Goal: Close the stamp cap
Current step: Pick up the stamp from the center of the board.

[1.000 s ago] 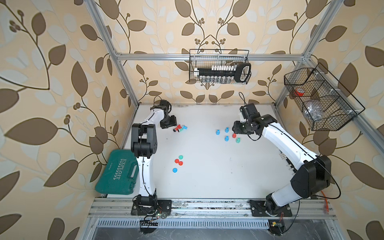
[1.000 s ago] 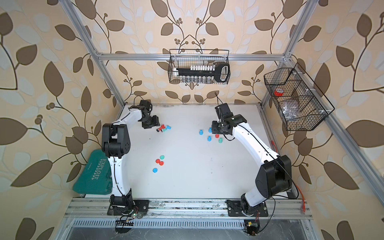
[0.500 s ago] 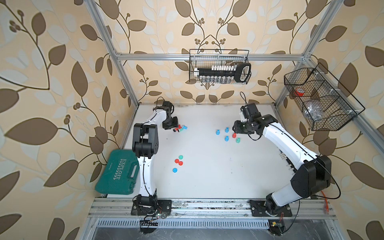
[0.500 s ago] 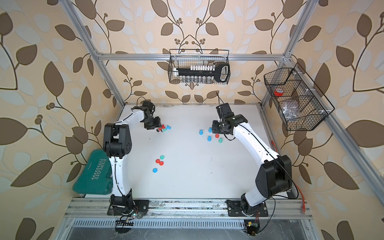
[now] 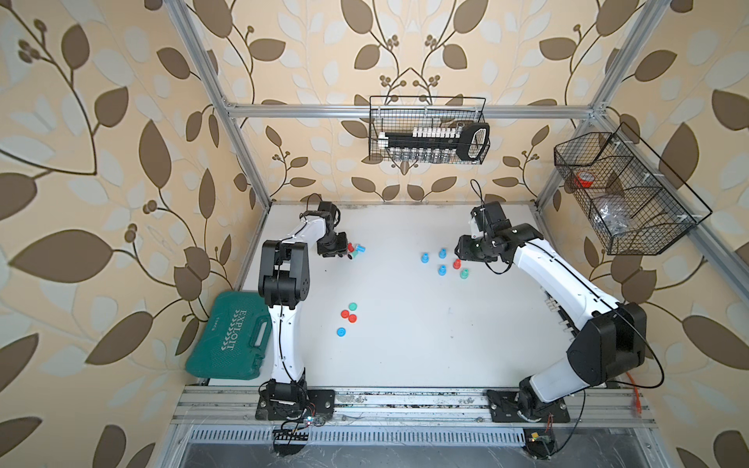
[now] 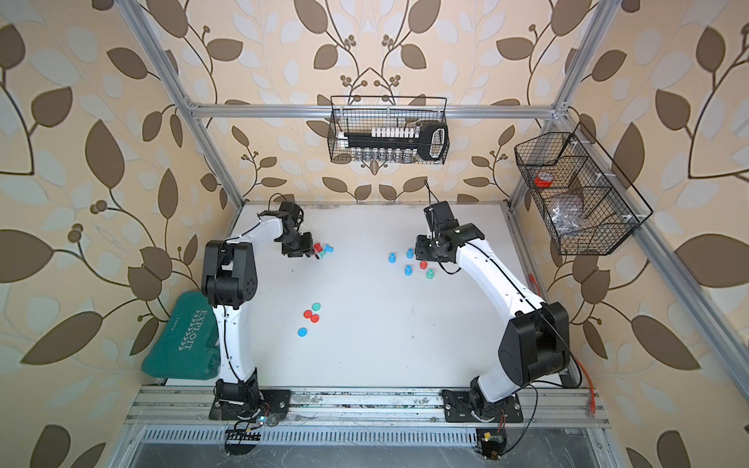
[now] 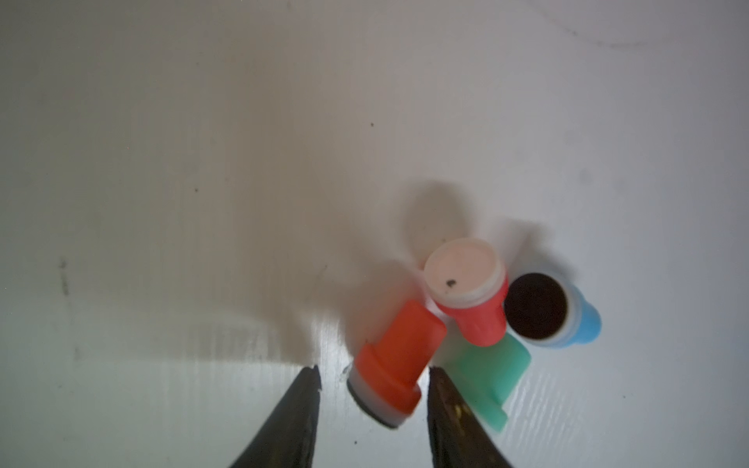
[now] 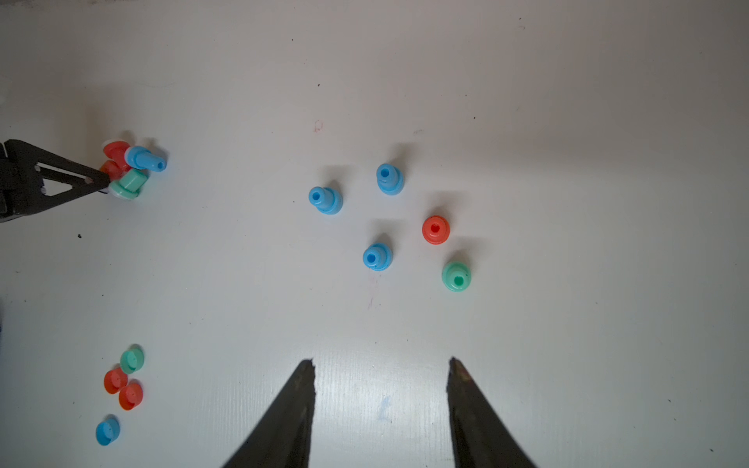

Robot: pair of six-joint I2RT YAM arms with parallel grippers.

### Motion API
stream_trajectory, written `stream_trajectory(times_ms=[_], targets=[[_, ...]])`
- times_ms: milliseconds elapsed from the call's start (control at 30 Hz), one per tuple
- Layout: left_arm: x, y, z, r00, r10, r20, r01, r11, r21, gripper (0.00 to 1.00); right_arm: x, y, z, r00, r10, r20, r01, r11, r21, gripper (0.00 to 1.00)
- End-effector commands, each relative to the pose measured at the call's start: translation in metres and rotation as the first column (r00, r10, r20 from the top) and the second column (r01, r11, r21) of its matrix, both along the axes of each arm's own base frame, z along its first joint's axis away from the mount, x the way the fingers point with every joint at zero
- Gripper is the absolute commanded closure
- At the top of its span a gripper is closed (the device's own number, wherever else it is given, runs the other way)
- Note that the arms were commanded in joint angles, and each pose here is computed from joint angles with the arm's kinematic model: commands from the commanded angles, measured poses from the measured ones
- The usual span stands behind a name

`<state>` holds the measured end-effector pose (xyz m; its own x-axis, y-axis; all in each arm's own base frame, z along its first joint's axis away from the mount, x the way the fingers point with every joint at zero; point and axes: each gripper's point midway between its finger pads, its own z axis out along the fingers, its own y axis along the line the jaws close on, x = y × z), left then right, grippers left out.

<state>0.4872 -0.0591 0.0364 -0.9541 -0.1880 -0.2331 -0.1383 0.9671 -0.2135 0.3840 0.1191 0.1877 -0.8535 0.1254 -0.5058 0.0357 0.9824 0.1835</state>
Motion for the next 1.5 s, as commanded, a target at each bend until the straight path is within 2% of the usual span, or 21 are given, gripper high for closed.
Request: stream_trajectory(times_ms=[0, 667, 800, 1067, 1167, 1333, 1467], targets=[[-0.004, -0.003, 0.000, 1.000, -0.024, -0.008, 0.024, 1.000, 0.005, 0.55, -0.004, -0.001, 0.001, 1.000, -0.001, 0.000, 0.001, 1.000, 0.014, 0.52], [0.006, -0.010, -0.014, 0.997, -0.065, -0.027, 0.066, 0.998, 0.022, 0.58, -0.007, -0.008, -0.004, 1.000, -0.013, -0.017, 0.013, 1.000, 0.014, 0.52], [0.006, -0.009, -0.016, 0.997, -0.068, -0.034, 0.069, 0.997, 0.026, 0.62, -0.006, -0.008, -0.003, 1.000, -0.013, -0.015, 0.013, 1.000, 0.016, 0.52], [0.001, -0.009, -0.019, 0.996, -0.075, -0.048, 0.077, 0.997, 0.033, 0.75, -0.005, -0.008, -0.004, 1.000, -0.014, -0.018, 0.015, 1.000, 0.019, 0.52], [-0.003, -0.008, -0.018, 0.996, -0.073, -0.048, 0.075, 0.997, 0.035, 0.77, -0.004, -0.009, -0.004, 1.000, -0.017, -0.017, 0.017, 1.000, 0.021, 0.52], [-0.017, -0.008, -0.001, 0.998, -0.060, -0.034, 0.060, 0.998, 0.027, 0.78, -0.006, -0.005, 0.001, 1.000, 0.000, -0.025, 0.001, 0.999, 0.040, 0.52], [-0.045, -0.013, 0.030, 0.999, -0.047, 0.009, 0.048, 0.999, -0.005, 0.78, -0.015, 0.006, 0.014, 0.998, 0.059, -0.035, -0.054, 0.992, 0.113, 0.51]])
